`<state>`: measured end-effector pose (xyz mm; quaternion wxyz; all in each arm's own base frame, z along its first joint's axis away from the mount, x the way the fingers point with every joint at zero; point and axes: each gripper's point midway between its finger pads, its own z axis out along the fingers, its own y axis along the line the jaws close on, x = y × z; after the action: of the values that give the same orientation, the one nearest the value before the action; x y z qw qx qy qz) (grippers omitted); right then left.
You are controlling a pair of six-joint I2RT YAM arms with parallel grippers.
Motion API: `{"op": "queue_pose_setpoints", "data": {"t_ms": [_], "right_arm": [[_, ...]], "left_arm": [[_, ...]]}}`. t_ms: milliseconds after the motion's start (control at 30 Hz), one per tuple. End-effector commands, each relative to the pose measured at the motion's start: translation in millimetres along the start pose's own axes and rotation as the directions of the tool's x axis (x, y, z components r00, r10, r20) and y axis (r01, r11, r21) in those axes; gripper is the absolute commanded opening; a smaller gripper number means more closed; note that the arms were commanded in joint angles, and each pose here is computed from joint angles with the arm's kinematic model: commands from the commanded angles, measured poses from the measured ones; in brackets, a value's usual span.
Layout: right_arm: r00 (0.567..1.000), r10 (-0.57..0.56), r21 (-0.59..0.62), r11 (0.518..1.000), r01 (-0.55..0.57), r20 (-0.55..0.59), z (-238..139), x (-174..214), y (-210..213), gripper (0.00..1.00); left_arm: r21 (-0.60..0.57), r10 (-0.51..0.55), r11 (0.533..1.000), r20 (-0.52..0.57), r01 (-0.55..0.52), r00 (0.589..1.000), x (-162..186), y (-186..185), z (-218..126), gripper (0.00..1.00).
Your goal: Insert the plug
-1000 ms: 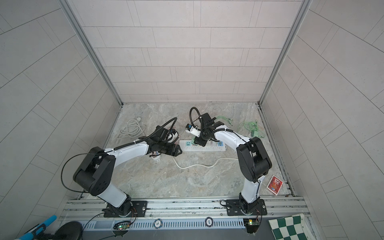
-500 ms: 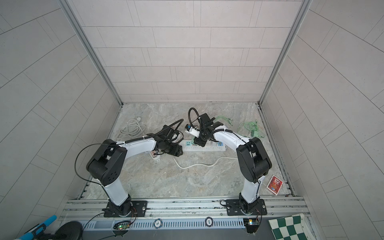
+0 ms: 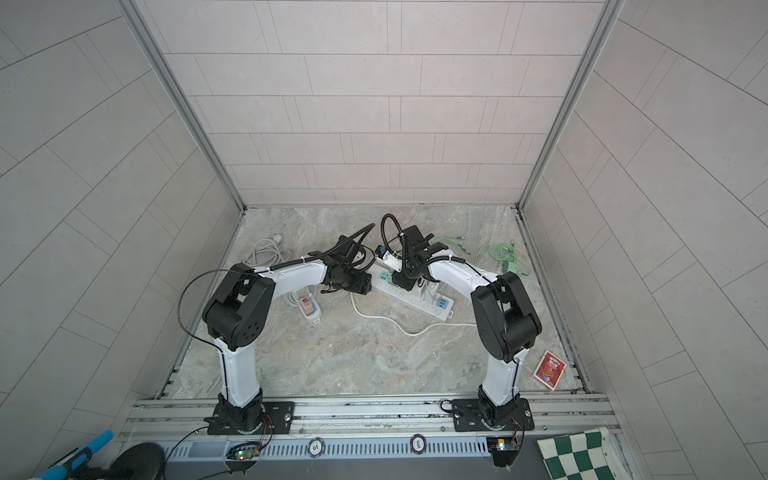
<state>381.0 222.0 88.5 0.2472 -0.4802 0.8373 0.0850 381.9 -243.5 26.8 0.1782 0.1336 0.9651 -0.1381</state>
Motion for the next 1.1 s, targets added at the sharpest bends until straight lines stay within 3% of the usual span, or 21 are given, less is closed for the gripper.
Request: {"op": "queue_pose_setpoints", "data": {"t_ms": [0,500,633,833,1067], "right_arm": [[0.982,0.029,-0.067,0.997,-0.043,-0.187,23,48,18,0.00],[0.939,0.116,-0.072,0.987,-0.147,-0.322,32,75,26,0.00],[0.942,0.133,-0.069,0.984,-0.162,-0.307,26,68,26,0.17],[0.975,0.164,-0.017,0.986,-0.169,-0.151,-5,34,10,0.30],[0.983,0.179,0.003,0.984,-0.179,-0.025,-37,2,0,0.44]], "left_arm": [[-0.005,-0.024,1.000,0.061,0.024,0.998,-17,2,-8,0.77],[0.092,-0.002,0.996,0.237,-0.020,0.971,-33,-20,-83,0.81],[0.063,0.001,0.998,0.256,-0.018,0.967,-27,-13,-90,0.85],[0.031,-0.013,0.999,0.244,0.006,0.970,-17,-3,-86,0.86],[0.014,-0.023,1.000,0.267,0.020,0.963,-12,5,-84,0.91]]}}
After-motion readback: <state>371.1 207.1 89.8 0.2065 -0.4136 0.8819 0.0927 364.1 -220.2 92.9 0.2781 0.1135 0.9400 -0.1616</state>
